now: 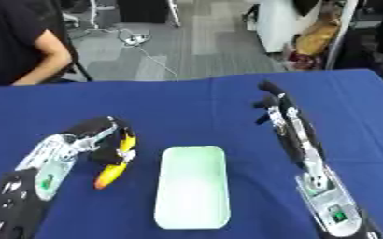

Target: Pick up objects on the table and place them in the box.

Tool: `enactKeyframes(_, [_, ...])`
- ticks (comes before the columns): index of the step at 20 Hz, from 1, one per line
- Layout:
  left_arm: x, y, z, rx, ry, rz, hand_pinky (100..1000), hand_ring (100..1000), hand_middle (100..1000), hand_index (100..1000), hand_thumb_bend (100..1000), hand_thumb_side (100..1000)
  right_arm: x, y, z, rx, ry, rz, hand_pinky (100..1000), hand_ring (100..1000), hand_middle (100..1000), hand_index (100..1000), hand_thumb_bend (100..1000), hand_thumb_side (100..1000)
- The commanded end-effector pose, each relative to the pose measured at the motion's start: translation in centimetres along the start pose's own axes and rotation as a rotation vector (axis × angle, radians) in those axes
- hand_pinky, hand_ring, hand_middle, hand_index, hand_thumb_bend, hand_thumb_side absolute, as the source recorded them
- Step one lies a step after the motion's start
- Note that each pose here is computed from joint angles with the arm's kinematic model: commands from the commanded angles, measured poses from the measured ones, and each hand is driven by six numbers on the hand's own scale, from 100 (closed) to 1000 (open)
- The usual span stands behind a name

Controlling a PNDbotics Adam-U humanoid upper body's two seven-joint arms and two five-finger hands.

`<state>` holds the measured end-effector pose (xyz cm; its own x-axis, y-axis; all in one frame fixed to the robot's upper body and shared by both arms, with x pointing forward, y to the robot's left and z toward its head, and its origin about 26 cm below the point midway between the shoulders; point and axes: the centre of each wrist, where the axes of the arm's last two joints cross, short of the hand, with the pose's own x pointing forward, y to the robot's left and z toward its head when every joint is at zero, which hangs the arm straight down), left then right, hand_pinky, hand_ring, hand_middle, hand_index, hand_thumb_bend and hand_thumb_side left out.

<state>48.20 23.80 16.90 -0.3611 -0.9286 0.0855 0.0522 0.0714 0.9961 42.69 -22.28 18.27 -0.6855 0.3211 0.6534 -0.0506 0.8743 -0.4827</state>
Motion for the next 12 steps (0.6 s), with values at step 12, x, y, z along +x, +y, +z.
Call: enactKeyframes(12, [-1.6,-0.6,-0.1,0.021,0.111,-0.020,596,528,614,749,100,703,0.6,-0.5,-0.5,0.003,-0.025,0.012,549,736,899,974,100,975])
